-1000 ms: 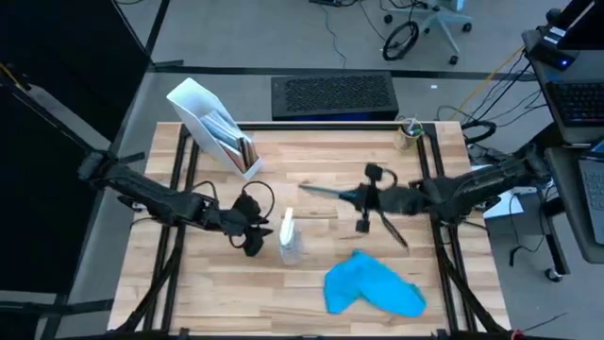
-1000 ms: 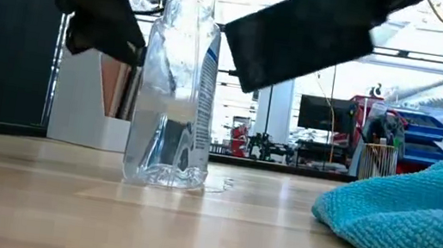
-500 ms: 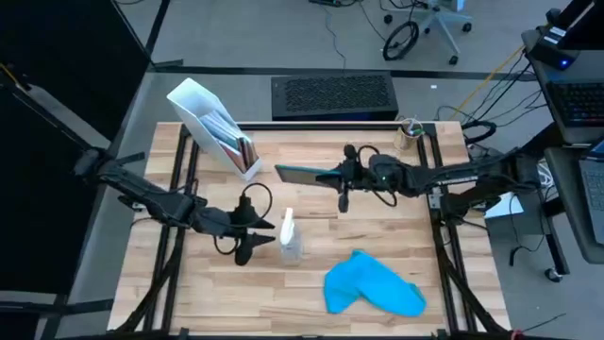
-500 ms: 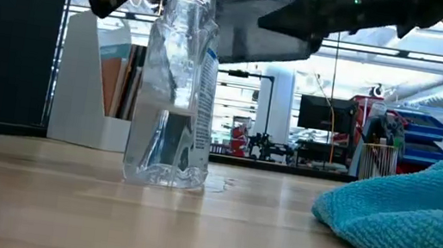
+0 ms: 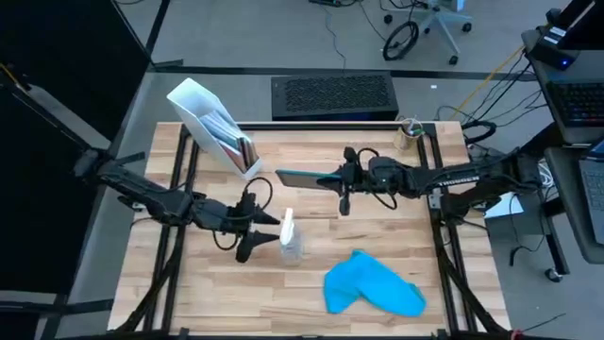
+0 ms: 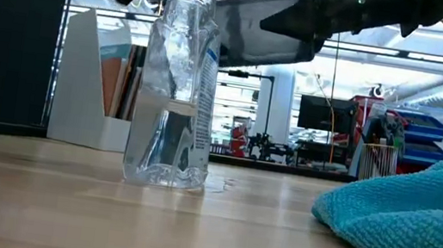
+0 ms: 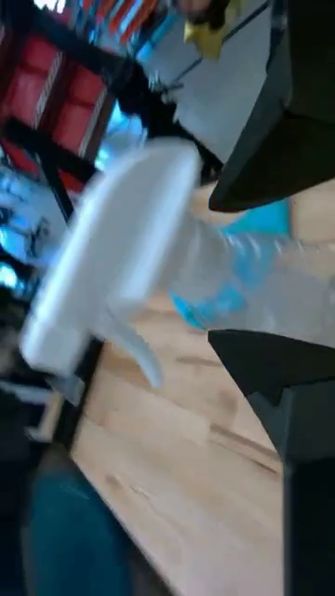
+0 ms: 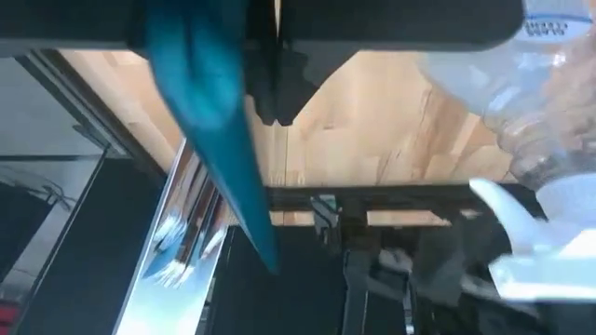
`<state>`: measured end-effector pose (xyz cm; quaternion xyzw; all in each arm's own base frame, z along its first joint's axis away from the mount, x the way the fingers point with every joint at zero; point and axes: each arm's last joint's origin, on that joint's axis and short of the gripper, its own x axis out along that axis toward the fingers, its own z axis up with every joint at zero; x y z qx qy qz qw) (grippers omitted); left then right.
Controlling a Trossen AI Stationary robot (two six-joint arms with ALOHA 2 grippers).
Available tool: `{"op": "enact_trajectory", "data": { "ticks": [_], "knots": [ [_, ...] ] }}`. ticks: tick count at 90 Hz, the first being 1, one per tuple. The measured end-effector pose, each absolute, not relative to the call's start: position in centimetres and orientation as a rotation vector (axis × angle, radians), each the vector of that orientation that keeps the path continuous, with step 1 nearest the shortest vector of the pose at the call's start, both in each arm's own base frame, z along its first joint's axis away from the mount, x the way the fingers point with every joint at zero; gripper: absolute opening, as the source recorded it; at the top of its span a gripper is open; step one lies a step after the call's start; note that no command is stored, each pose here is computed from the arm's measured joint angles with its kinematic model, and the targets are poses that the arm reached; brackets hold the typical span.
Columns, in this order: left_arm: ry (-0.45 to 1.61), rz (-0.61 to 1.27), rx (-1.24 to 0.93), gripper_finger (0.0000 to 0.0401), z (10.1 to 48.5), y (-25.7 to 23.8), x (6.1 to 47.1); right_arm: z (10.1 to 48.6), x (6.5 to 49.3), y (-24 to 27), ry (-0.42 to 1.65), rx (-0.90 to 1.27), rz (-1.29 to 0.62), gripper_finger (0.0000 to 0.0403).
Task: Apply microfiber cloth
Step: Spray the front of the tablet with the spray cleaning bottle
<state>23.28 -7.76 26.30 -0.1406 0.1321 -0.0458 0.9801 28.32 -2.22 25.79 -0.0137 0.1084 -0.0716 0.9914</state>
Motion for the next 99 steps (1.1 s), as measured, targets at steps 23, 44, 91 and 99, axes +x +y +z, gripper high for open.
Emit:
{"op": "enact_trajectory", "data": {
  "ticks": [23, 44, 91, 99],
  "knots": [
    [0.250, -0.053, -0.120, 0.0301, 26.3, -7.3, 23.4, 25.9, 28.3, -2.2, 0.205, -0.021, -0.144, 0.0009],
    [0.251, -0.041, -0.065, 0.0311, 25.0, -7.8, 24.9, 26.1, 28.4, -1.7, 0.187, -0.020, -0.128, 0.0009],
    [0.189, 0.005, -0.099, 0.0311, 25.3, -7.7, 25.3, 25.9, 28.4, -1.3, 0.200, -0.021, -0.130, 0.0009],
    [0.176, 0.005, -0.059, 0.0311, 25.3, -7.7, 25.5, 25.9, 28.4, -0.9, 0.201, -0.036, -0.143, 0.0009]
  ]
}}
